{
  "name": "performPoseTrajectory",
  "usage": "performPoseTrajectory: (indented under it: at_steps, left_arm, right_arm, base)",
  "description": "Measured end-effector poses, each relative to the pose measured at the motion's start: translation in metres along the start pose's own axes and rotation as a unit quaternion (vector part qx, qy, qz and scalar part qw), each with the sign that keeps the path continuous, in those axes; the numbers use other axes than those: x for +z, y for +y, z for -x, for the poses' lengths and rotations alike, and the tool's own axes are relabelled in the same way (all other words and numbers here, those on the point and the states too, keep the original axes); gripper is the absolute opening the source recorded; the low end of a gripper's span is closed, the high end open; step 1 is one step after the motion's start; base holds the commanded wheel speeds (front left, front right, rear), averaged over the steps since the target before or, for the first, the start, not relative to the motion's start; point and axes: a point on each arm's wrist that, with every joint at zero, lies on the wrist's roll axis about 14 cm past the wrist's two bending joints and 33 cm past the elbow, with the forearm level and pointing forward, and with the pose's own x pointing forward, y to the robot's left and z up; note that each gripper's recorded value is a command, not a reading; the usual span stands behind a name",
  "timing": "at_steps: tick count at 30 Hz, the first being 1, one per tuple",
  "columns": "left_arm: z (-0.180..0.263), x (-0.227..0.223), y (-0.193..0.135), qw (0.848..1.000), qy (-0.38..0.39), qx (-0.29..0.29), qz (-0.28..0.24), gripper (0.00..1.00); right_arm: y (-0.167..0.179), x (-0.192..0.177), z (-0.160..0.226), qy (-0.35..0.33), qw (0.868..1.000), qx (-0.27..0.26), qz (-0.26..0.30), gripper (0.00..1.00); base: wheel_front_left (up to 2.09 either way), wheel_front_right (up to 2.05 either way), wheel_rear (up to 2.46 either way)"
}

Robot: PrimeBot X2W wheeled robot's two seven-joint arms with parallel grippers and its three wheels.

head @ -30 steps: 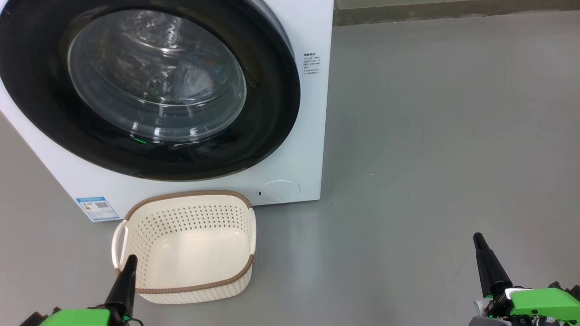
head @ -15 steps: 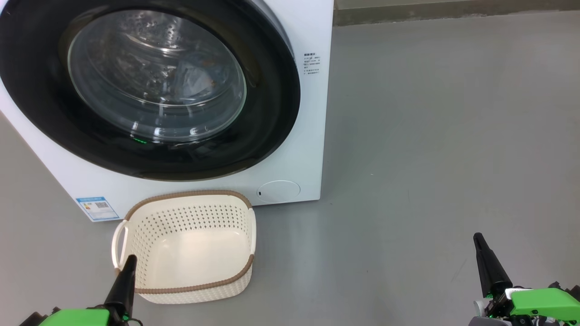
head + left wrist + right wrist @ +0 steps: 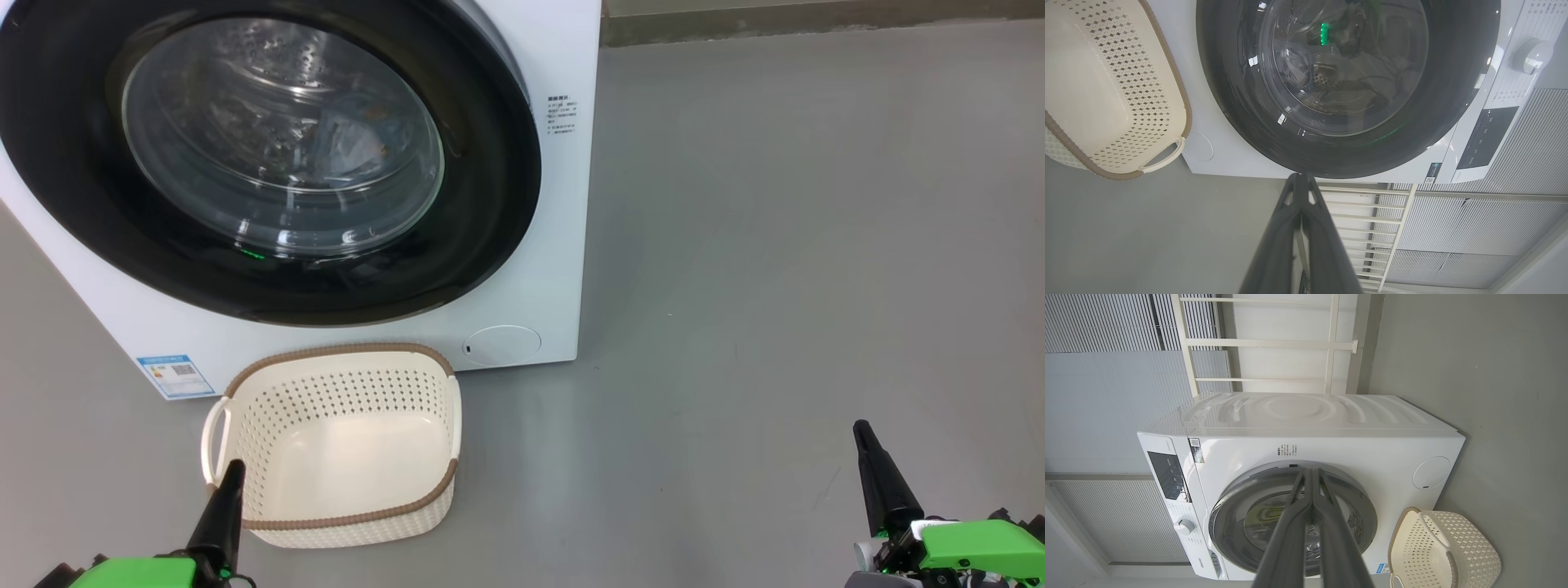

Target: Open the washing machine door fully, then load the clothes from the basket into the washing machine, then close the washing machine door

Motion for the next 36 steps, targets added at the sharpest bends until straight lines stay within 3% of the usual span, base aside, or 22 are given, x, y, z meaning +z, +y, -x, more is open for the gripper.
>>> performPoseTrajectory:
  at_steps: [36]
  left_arm:
    - [0.0001,-0.0009,0.0000,1.000,0.002,0.000,0.002,0.00]
  right_arm:
    - [-0.0001,0.0006,0.0001,-0.001,1.000,0.000,-0.002,0.00]
  base:
    - [0.00,0.00,0.00]
